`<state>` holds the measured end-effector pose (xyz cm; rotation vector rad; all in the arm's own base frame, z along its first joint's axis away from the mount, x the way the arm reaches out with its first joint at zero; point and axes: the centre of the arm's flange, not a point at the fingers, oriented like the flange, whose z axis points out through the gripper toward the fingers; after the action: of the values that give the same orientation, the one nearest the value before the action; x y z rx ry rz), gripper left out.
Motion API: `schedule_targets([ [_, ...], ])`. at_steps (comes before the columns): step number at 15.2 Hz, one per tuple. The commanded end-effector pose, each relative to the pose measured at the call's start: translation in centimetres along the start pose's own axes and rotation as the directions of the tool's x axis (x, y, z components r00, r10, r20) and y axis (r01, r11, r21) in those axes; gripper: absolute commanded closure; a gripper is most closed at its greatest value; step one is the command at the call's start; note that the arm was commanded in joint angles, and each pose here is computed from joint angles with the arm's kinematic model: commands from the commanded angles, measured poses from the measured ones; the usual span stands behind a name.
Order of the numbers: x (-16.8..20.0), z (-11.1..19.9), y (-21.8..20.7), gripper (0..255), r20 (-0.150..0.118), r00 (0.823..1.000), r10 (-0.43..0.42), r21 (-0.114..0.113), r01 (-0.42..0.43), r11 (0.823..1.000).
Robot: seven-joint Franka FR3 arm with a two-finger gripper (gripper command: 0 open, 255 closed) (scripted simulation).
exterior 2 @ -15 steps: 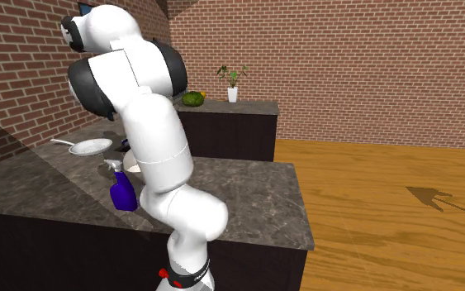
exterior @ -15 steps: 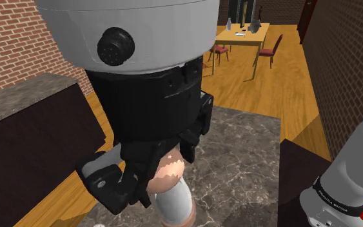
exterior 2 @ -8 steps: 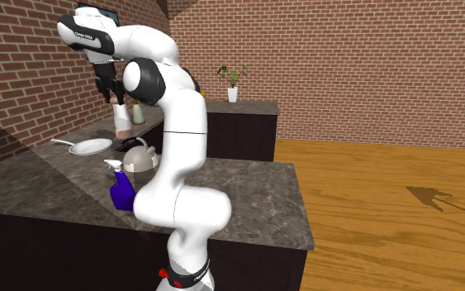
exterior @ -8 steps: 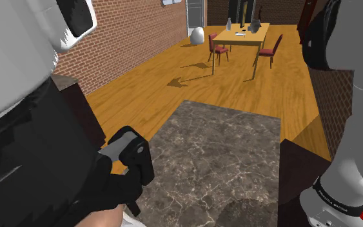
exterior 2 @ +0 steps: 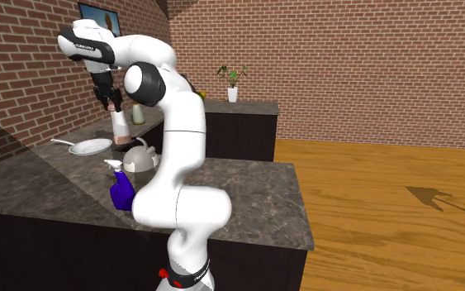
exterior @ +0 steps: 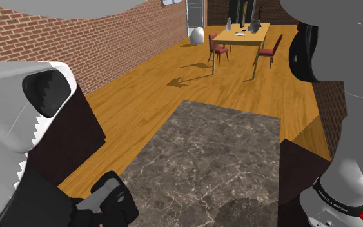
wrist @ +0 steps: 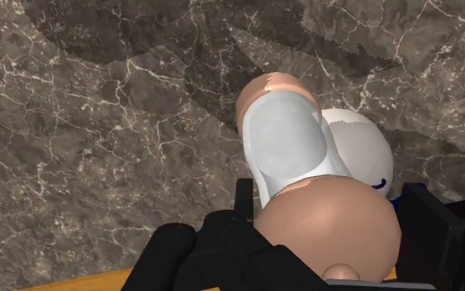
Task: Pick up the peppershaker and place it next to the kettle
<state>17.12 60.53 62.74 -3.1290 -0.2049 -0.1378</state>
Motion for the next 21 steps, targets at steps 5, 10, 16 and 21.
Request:
schedule_targets([
  [5,-0.3,3.2,0.1,255,0.0,1.0,0.0,0.001,0.0,1.0],
  [10,-0.5,5.8,0.0,255,0.0,1.0,0.0,0.001,0.0,1.0],
  [16,-0.8,9.0,0.0,255,0.0,1.0,0.0,0.001,0.0,1.0],
  [21,-1.0,11.6,0.0,255,0.0,1.0,0.0,0.001,0.0,1.0],
])
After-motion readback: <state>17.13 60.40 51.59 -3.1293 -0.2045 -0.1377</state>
